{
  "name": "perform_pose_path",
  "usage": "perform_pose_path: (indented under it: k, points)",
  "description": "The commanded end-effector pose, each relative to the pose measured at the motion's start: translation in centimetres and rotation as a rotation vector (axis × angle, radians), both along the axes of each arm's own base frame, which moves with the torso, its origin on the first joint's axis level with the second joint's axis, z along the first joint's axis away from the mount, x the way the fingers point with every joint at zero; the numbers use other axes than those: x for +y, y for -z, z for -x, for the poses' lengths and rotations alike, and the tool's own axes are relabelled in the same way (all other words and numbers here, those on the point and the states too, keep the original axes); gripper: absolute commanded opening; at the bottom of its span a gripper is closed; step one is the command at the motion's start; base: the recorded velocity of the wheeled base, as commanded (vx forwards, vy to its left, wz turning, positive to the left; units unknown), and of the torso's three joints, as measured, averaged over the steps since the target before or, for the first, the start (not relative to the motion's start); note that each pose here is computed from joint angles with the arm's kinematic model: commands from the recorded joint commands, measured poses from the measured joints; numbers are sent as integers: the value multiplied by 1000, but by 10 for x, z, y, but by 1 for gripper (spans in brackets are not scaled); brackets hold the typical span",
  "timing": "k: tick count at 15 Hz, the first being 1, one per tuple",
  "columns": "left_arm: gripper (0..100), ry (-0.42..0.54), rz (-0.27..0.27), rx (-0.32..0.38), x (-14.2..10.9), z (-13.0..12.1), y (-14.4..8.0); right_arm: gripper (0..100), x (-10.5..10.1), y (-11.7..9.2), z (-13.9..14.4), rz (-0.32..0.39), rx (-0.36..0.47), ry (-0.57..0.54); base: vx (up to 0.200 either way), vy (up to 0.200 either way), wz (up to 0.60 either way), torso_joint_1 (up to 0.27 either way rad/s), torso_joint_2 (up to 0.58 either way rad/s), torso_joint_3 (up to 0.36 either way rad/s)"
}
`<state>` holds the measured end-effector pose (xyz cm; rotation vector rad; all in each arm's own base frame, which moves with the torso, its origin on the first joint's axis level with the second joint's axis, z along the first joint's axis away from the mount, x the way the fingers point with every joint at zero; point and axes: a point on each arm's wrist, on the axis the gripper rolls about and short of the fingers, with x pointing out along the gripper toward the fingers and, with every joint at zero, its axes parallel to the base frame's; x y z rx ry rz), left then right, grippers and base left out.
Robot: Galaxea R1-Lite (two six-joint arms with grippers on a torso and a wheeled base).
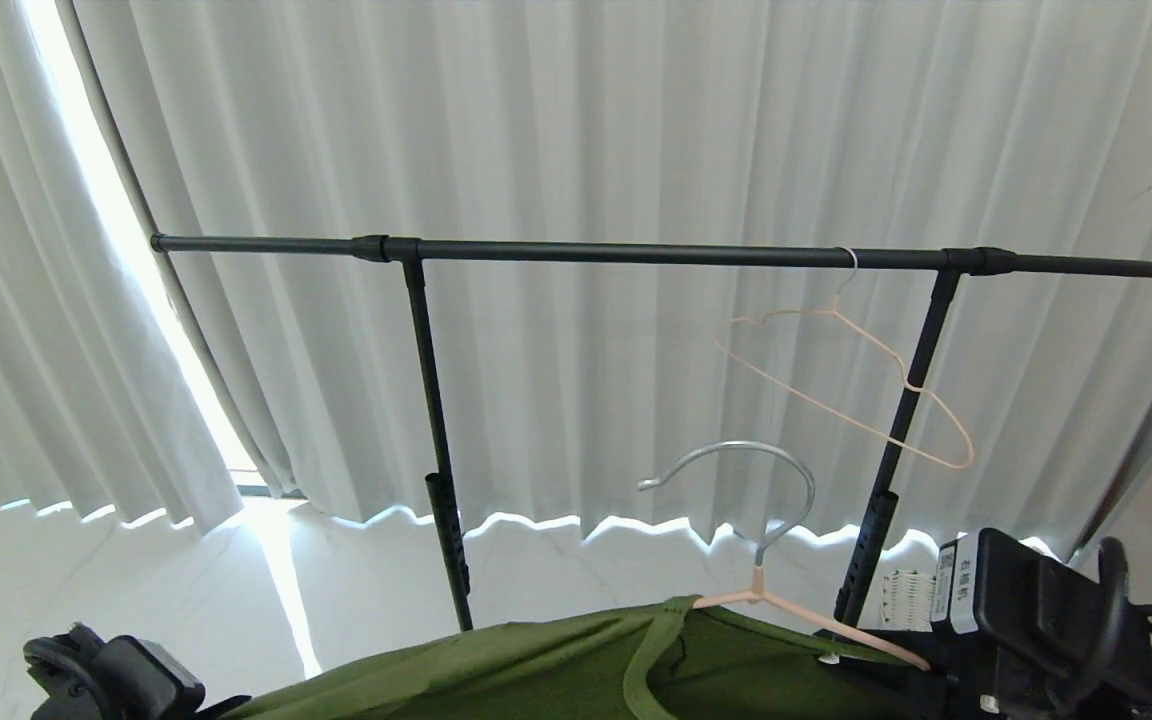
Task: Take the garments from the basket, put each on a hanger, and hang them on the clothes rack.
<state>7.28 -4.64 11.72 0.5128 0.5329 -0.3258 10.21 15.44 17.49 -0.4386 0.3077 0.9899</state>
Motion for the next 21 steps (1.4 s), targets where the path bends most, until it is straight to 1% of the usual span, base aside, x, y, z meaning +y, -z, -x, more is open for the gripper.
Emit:
perform_pose_path:
  k: [1,2,3,4,5,6,9,10,14,15,16,17,18,19,21]
  points:
    - [0,-100,-10,-2,9,-3,1,0,-4,-2,-4,-7,-5,32,0,0,0,0,0,0]
    - [0,-102,-19,-2,9,-3,2,0,-5,-2,-6,-8,-6,41,0,0,0,0,0,0]
    - [0,-92,-49,4,10,-2,4,0,-8,-4,-7,-14,-10,55,0,0,0,0,0,0]
    - [0,-82,-60,1,10,-2,4,0,-8,-4,-7,-14,-10,56,0,0,0,0,0,0]
    - [0,-58,-94,-5,11,-2,4,0,-8,-6,-8,-21,-15,62,0,0,0,0,0,0]
    - [0,-48,-103,-11,10,-2,3,0,-7,-6,-9,-22,-16,64,0,0,0,0,0,0]
    - [0,-44,-92,-29,9,-4,-2,0,-6,-8,-11,-24,-15,68,0,0,0,0,0,0]
    - [100,-44,-87,-34,9,-4,-4,0,-6,-8,-11,-23,-16,69,0,0,0,0,0,0]
    - [100,-15,-54,-77,8,0,-10,0,-10,-8,-18,-21,-19,117,0,0,0,0,0,0]
    - [100,-15,-54,-77,8,0,-10,0,-10,-8,-18,-21,-19,117,0,0,0,0,0,0]
    - [100,11,-17,-134,11,7,-16,0,-14,-4,-28,10,-29,221,0,0,0,0,0,0]
    - [100,11,-3,-154,11,7,-21,0,-14,-4,-35,29,-38,286,0,0,0,0,0,0]
    - [100,10,4,-161,10,7,-23,0,-14,-3,-38,34,-37,308,0,0,0,0,0,0]
    - [100,7,21,-187,9,5,-32,0,-15,-3,-53,45,-33,373,0,0,0,0,0,0]
    - [100,6,39,-212,8,3,-41,0,-18,-7,-69,40,-28,439,0,0,0,0,0,0]
